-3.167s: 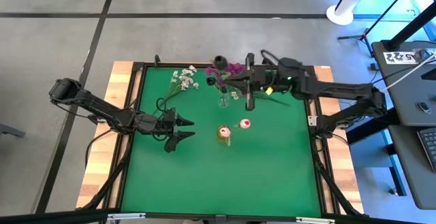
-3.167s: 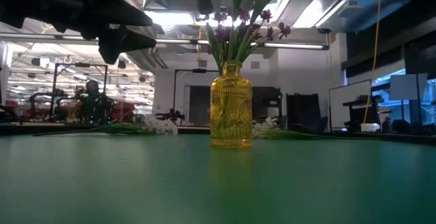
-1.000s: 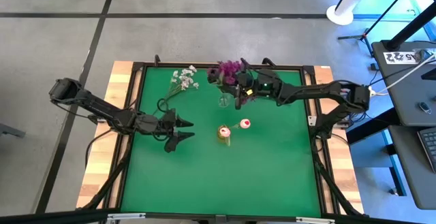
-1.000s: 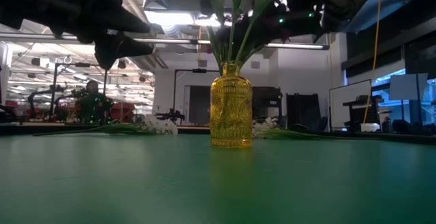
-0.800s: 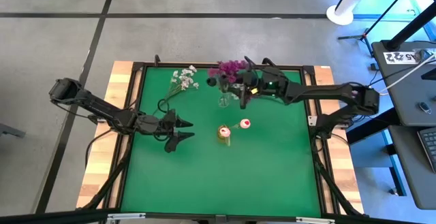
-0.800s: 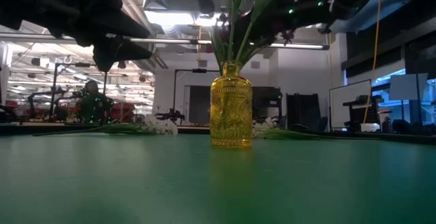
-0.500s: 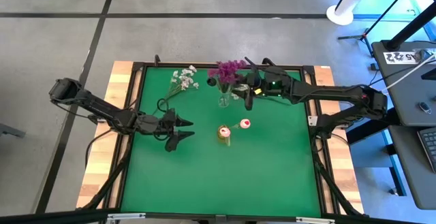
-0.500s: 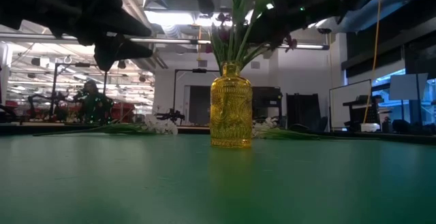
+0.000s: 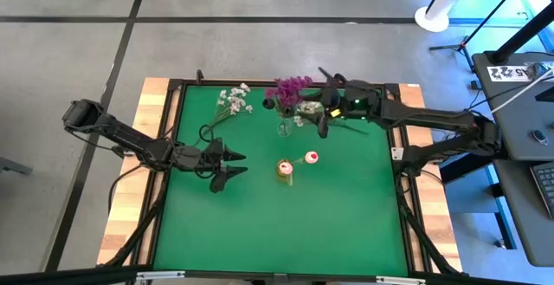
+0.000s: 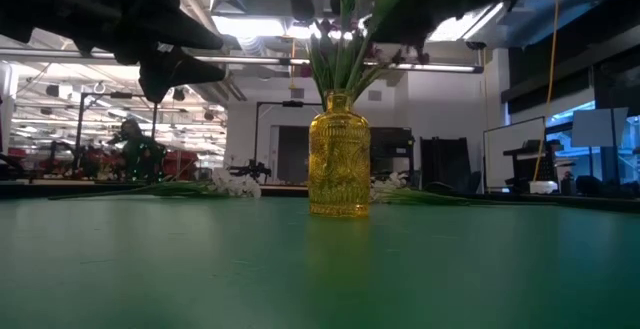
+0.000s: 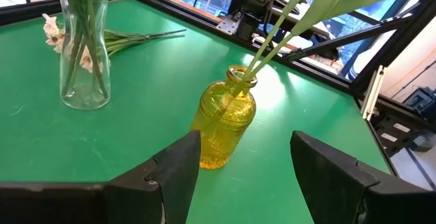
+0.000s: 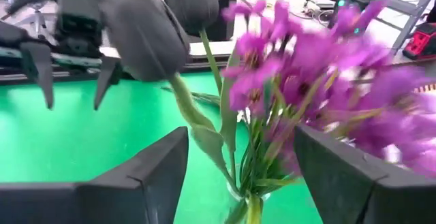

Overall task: Sort flowers into vase by color
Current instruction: Put the black tulip into the transparent vase, then put the right white flowers into the yellow vase

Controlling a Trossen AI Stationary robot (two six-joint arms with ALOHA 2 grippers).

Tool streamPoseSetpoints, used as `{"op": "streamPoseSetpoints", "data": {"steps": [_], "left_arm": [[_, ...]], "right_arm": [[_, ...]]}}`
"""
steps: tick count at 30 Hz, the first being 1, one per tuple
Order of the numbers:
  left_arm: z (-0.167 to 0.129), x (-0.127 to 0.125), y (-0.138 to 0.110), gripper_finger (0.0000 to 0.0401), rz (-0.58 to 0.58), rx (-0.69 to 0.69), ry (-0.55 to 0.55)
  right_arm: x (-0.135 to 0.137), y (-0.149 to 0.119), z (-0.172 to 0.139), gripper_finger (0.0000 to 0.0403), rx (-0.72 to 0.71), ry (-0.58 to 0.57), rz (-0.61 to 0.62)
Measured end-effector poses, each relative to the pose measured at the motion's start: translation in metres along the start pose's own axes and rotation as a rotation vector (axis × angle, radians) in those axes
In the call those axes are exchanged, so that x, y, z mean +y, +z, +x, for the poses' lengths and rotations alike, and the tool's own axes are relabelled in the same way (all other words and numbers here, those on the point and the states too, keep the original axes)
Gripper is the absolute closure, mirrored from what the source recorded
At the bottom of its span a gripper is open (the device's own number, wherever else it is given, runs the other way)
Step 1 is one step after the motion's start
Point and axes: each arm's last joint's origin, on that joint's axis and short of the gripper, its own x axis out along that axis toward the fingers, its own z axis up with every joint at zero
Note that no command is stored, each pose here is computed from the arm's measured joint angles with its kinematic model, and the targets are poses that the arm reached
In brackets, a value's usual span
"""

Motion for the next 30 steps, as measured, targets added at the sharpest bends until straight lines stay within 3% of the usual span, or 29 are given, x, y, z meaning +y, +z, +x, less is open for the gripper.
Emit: {"op": "streamPoseSetpoints", "data": {"steps": [3,7,16,22,30], "left_arm": [[0.0,0.0,0.0,0.0179,-0.02,0.01,-0.014],[0.0,0.0,-0.001,0.0179,-0.02,0.018,-0.022],[0.0,0.0,0.0,0.0179,-0.024,0.009,-0.012],[0.0,0.0,0.0,0.0179,-0.024,0.002,-0.001],[0.0,-0.001,-0.001,0.0179,-0.047,0.03,-0.035]], "right_arm": [[0.002,0.014,-0.017,0.0137,0.019,0.005,0.001],[0.013,0.018,-0.038,0.0136,0.147,0.0,-0.016],[0.037,0.017,-0.082,0.0136,0.429,-0.209,-0.094],[0.038,-0.007,-0.084,0.0136,0.644,-0.346,-0.013],[0.019,-0.072,-0.058,0.0136,0.854,-0.395,-0.001]]}}
